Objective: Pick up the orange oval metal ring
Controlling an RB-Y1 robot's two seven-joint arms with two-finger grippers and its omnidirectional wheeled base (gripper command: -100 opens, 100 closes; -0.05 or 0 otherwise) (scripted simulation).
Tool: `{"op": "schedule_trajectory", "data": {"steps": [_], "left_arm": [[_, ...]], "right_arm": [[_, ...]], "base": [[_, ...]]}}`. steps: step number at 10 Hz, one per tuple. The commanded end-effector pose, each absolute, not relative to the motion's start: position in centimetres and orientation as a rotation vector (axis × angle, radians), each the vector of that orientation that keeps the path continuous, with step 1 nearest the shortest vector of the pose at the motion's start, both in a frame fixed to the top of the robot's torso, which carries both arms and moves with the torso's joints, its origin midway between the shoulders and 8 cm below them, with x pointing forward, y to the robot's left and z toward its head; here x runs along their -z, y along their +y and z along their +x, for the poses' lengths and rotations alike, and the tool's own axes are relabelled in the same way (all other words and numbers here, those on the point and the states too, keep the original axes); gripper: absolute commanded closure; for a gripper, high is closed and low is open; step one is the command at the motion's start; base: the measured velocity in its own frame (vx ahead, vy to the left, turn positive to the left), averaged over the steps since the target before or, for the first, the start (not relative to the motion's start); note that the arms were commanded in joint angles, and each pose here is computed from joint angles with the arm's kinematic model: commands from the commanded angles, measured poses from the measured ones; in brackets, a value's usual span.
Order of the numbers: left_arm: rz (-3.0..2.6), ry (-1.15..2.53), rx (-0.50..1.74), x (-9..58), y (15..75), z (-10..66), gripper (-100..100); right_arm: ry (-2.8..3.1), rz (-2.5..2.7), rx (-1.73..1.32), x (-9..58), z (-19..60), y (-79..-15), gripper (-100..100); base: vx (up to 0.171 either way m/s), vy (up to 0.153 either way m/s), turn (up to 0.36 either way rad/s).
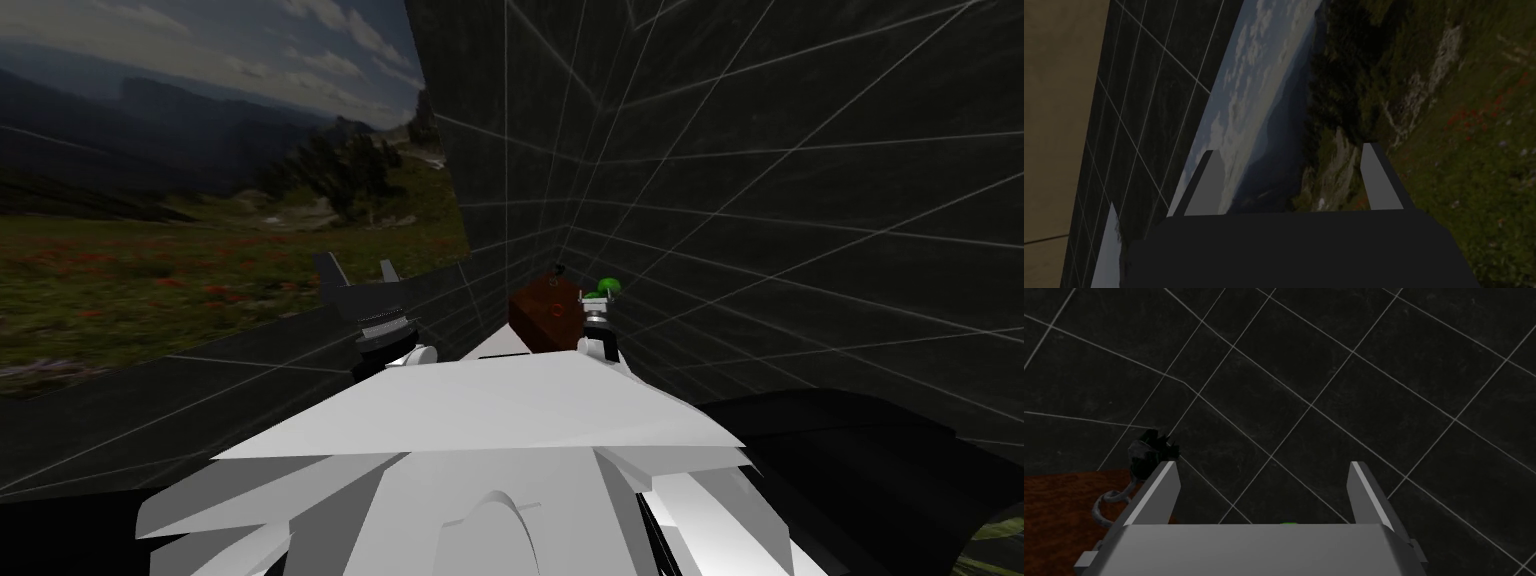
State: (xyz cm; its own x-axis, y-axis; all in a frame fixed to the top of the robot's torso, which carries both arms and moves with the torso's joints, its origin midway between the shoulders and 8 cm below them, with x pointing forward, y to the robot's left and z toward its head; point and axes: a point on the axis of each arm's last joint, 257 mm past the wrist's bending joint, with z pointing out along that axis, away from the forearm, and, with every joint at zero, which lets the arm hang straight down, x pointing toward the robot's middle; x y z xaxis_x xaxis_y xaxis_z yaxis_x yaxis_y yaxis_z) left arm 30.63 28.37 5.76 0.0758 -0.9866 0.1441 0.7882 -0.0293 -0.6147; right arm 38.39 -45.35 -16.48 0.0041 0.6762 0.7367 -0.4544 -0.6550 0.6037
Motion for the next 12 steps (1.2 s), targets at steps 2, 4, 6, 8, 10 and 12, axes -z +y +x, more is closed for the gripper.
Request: {"op": "schedule_trajectory", "data": {"steps": [2,4,6,8,10,12], "left_arm": [[-0.646,0.389,1.479,-5.8,28.4,30.6,0],[-0.646,0.389,1.479,-5.8,28.4,30.6,0],[-0.646,0.389,1.479,-5.8,28.4,30.6,0],[-0.646,0.389,1.479,-5.8,28.4,30.6,0],[-0.646,0.389,1.479,-5.8,28.4,30.6,0],[-0.646,0.389,1.479,-5.8,28.4,30.6,0]], "right_arm": [[0.128,1.542,-1.796,18.3,37.6,-47.2,-100],[0.026,1.599,-1.812,20.0,37.0,-48.8,-100],[-0.075,1.647,-1.818,21.7,36.3,-50.4,-100],[-0.103,1.655,-1.843,21.7,36.3,-50.4,-100],[-0.226,1.7,-1.858,23.4,35.4,-51.9,-100],[-0.346,1.737,-1.863,25.2,34.4,-53.3,-100]], "base": [[0.004,0.011,0.189],[0.007,0.011,0.19],[0.002,0.007,0.116],[0.003,0.004,0.082],[0.009,0.014,0.182],[0.008,0.015,0.17]]}}
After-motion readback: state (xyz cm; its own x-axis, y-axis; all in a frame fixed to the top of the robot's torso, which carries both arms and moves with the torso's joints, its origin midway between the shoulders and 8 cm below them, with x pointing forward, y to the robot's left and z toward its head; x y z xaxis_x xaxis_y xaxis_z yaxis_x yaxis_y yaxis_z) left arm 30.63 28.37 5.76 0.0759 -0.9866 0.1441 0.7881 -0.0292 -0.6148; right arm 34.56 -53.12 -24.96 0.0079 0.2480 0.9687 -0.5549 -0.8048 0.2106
